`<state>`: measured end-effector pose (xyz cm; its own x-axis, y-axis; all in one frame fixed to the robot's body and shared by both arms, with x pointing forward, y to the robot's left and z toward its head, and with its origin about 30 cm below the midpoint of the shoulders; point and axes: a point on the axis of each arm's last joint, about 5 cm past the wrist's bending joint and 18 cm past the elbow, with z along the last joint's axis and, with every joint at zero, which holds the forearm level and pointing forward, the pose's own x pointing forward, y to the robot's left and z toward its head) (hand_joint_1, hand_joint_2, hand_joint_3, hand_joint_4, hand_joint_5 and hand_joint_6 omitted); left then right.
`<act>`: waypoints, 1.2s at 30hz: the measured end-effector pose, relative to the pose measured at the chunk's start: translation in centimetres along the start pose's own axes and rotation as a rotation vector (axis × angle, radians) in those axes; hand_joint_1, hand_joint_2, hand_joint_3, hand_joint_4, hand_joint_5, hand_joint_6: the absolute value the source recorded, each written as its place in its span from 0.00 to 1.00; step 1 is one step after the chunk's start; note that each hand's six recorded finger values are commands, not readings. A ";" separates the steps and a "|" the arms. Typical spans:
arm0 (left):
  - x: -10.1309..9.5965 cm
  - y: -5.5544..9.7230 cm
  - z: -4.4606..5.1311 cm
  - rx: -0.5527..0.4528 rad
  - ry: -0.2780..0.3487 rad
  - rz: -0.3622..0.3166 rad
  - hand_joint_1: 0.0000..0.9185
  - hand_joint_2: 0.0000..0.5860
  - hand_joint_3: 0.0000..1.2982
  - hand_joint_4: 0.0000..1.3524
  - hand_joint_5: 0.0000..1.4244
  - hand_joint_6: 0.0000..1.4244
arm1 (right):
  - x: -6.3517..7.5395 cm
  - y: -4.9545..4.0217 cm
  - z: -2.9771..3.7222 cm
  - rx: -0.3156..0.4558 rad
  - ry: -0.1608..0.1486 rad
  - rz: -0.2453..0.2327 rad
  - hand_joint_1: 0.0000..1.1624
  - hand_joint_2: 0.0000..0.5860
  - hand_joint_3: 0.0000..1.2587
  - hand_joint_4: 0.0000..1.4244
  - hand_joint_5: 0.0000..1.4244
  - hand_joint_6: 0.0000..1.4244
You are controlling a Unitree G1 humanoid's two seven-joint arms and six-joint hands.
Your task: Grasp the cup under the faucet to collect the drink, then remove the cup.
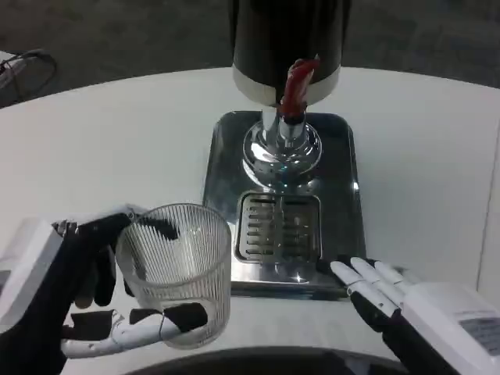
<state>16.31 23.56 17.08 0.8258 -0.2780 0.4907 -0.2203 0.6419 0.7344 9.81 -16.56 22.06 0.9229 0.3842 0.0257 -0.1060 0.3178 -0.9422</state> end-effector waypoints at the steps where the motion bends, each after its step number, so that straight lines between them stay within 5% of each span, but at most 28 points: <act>1: 0.4 -0.3 -0.34 0.008 0.007 -0.007 0.49 0.40 0.77 0.76 0.85 0.92 | -0.1 0.00 -0.04 0.003 0.008 -0.001 0.20 0.78 0.04 0.00 0.00 0.00; 13: 4.3 -2.9 -1.45 0.063 -0.006 -0.046 0.48 0.40 0.77 0.75 0.85 0.92 | -1.4 -0.15 -0.87 0.021 0.063 -0.018 0.20 0.78 0.05 0.00 0.00 0.00; 21: 7.5 -4.1 -2.11 0.100 0.015 -0.059 0.48 0.40 0.77 0.75 0.85 0.92 | -2.1 -0.16 -1.03 0.018 0.060 -0.031 0.20 0.78 0.05 0.00 0.00 0.00; 36: 10.7 -4.9 -2.58 0.149 0.032 -0.069 0.48 0.40 0.77 0.76 0.85 0.92 | -3.1 -0.47 -1.44 0.019 0.065 -0.056 0.20 0.78 0.05 0.00 0.00 0.01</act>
<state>27.55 19.26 17.48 0.8573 -0.2936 0.4229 -0.2346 0.5084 0.8286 7.55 -19.15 21.94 0.9495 0.3088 0.0562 -0.0599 0.3539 -0.9334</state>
